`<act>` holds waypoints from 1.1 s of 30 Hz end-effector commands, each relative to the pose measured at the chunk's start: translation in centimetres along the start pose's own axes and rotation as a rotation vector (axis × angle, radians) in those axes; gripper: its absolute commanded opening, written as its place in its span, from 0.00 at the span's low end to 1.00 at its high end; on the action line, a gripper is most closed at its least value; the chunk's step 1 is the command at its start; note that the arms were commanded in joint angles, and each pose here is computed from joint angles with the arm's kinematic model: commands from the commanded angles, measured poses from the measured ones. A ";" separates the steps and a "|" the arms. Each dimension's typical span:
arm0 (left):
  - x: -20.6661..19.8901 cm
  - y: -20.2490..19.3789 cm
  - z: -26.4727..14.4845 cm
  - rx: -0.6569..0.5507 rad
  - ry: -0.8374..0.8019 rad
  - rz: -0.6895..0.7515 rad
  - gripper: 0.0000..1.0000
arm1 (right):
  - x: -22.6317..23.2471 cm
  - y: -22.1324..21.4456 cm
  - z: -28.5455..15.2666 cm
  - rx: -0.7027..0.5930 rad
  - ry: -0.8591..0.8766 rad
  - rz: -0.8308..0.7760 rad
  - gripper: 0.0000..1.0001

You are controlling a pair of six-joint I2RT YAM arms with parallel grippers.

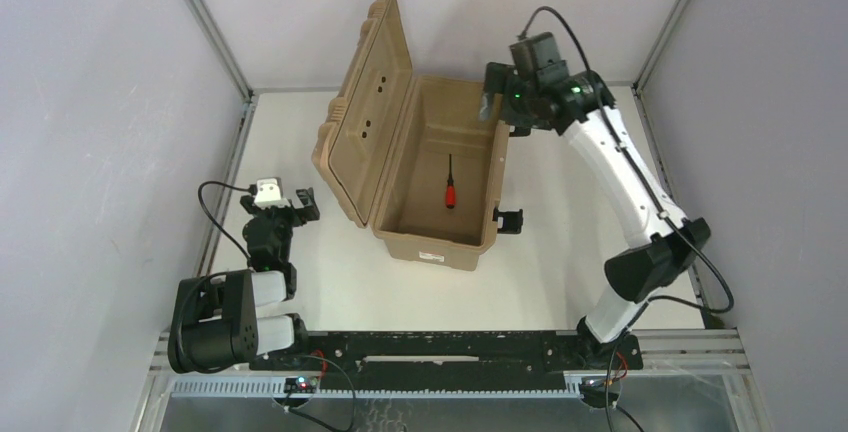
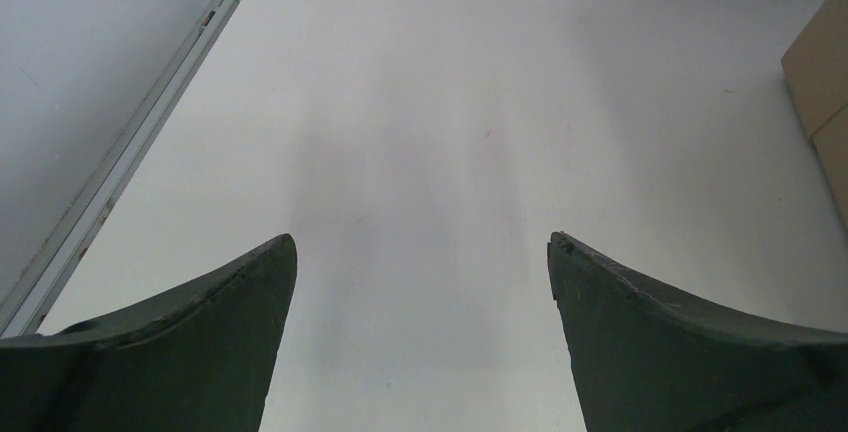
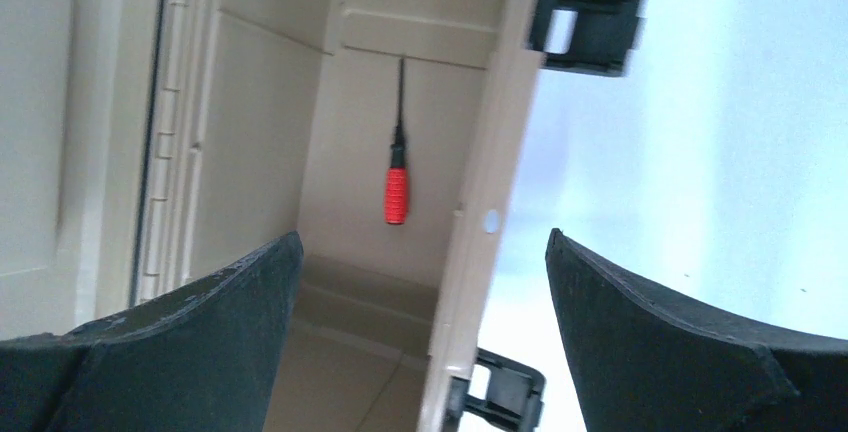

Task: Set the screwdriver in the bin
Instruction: Reset both arms

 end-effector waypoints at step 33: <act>-0.6 2.0 1.0 -0.081 -0.024 0.007 1.00 | -13.0 -13.7 8.4 -0.040 -0.204 0.073 1.00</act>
Point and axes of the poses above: each gripper's point midway between its finger pads, its own z axis out along the fingers, its own x axis along the line the jaws close on, y = z × x, the point moved 9 cm from there along -z, back along the fingers, and after that the axes turned 15 degrees about -z, right-handed, at the moved point
